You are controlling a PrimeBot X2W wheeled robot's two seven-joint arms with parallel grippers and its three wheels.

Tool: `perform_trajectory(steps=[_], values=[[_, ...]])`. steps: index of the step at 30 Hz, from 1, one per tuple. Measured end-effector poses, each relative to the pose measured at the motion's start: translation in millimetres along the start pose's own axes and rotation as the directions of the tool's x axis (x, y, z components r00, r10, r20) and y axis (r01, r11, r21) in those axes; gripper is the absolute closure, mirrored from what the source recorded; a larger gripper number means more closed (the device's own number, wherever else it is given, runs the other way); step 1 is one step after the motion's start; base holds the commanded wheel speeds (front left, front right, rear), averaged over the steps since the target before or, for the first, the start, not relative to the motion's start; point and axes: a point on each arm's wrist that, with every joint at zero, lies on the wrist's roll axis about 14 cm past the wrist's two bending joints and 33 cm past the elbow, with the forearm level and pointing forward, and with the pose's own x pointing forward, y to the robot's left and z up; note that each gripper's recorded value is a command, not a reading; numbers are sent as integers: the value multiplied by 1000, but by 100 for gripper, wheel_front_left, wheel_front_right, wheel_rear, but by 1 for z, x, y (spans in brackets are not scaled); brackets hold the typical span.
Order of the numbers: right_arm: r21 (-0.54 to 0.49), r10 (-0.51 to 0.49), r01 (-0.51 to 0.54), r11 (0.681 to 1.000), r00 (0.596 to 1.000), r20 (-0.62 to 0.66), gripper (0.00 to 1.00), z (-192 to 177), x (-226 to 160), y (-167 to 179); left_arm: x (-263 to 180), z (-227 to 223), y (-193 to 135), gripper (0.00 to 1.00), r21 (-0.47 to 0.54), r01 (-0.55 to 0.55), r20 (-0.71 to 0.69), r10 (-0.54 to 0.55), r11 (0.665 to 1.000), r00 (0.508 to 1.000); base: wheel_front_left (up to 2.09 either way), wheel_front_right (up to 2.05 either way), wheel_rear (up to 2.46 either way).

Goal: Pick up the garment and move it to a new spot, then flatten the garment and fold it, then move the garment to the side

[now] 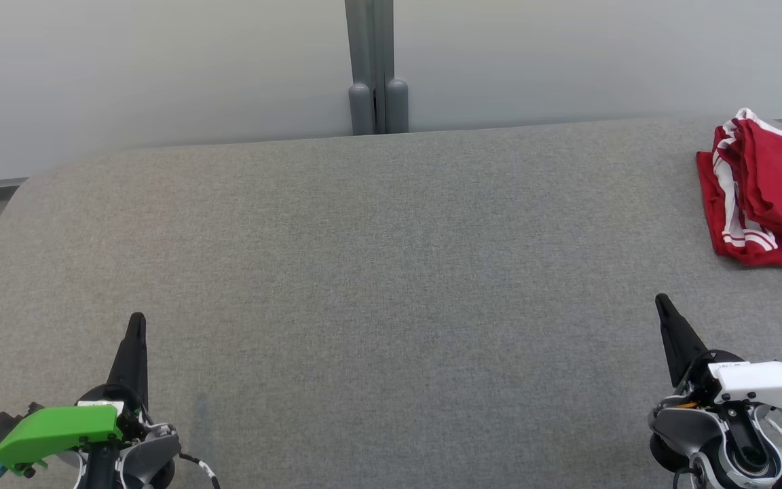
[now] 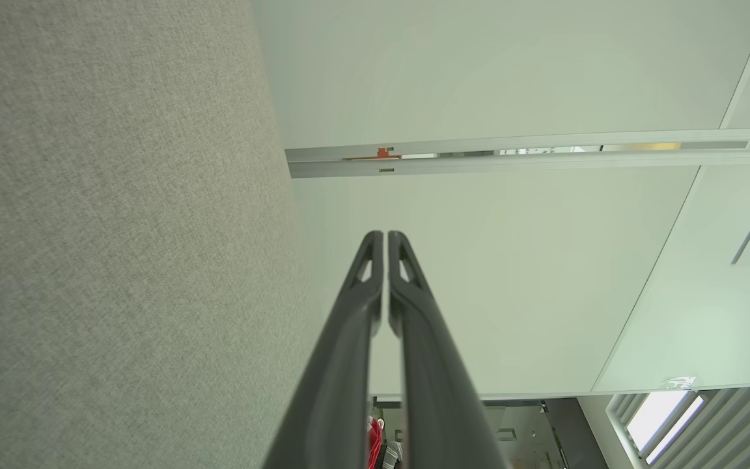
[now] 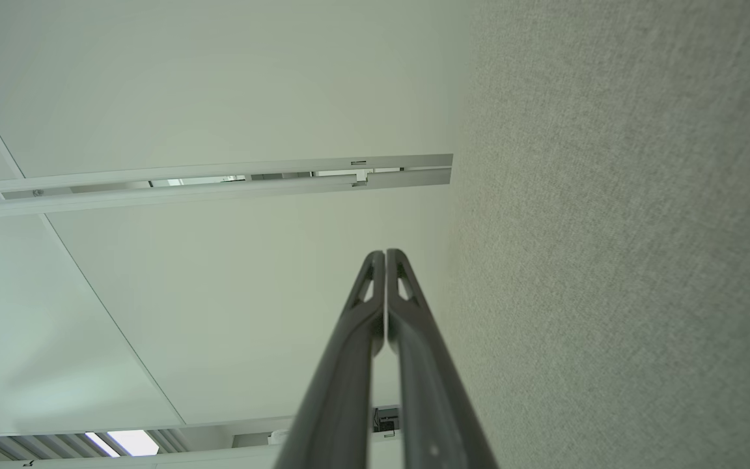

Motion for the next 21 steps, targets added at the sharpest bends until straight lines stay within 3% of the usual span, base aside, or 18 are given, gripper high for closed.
perform_trajectory(steps=[21], values=[[-1,0,0,1000,1000,-2,100,0,0,0,0,0,0,100,0,0,0,0,1000,1000,0,0,0]])
